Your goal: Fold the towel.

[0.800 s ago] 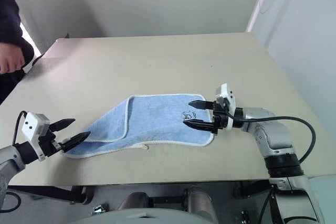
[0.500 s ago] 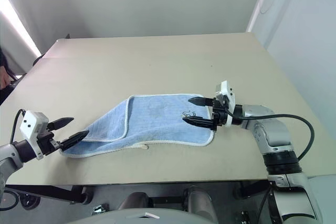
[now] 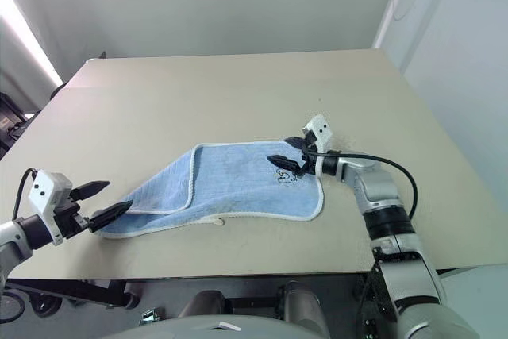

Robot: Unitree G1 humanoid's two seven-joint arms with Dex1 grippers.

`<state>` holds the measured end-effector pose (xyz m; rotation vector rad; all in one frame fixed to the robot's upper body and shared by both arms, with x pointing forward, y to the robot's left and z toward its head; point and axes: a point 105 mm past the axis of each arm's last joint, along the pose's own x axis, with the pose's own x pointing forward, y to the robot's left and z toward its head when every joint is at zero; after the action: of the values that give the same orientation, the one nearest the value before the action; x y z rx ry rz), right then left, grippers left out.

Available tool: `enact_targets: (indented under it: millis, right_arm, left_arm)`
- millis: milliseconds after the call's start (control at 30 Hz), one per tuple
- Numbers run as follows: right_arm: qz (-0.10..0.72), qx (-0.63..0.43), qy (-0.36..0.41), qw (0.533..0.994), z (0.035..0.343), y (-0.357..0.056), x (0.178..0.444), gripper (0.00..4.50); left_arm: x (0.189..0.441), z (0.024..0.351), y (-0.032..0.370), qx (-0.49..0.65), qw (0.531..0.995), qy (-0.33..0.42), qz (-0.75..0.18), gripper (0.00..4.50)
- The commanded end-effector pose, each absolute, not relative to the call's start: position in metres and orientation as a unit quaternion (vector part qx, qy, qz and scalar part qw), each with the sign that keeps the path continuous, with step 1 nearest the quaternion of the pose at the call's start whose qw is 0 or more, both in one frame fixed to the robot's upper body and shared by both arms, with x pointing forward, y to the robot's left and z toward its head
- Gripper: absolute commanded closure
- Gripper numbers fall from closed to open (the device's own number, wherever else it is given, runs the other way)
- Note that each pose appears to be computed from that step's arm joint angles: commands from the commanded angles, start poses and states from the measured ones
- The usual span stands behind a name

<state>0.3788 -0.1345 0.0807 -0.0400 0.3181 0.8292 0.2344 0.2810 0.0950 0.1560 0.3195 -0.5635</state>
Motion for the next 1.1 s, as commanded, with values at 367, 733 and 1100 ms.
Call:
enact_targets:
  millis: [367, 733, 1100]
  right_arm:
    - [0.338, -0.029, 0.250, 0.907, 0.064, -0.163, 0.410, 0.00]
    - [0.349, -0.062, 0.286, 0.890, 0.052, -0.168, 0.406, 1.33]
    - [0.346, -0.098, 0.264, 0.895, 0.059, -0.167, 0.413, 4.47]
  left_arm:
    - [0.226, 0.100, 0.263, 0.082, 0.950, 0.130, -0.271, 0.02]
    - [0.225, 0.094, 0.258, 0.078, 0.949, 0.135, -0.274, 0.00]
    - [0.231, 0.105, 0.244, 0.089, 0.945, 0.116, -0.294, 0.00]
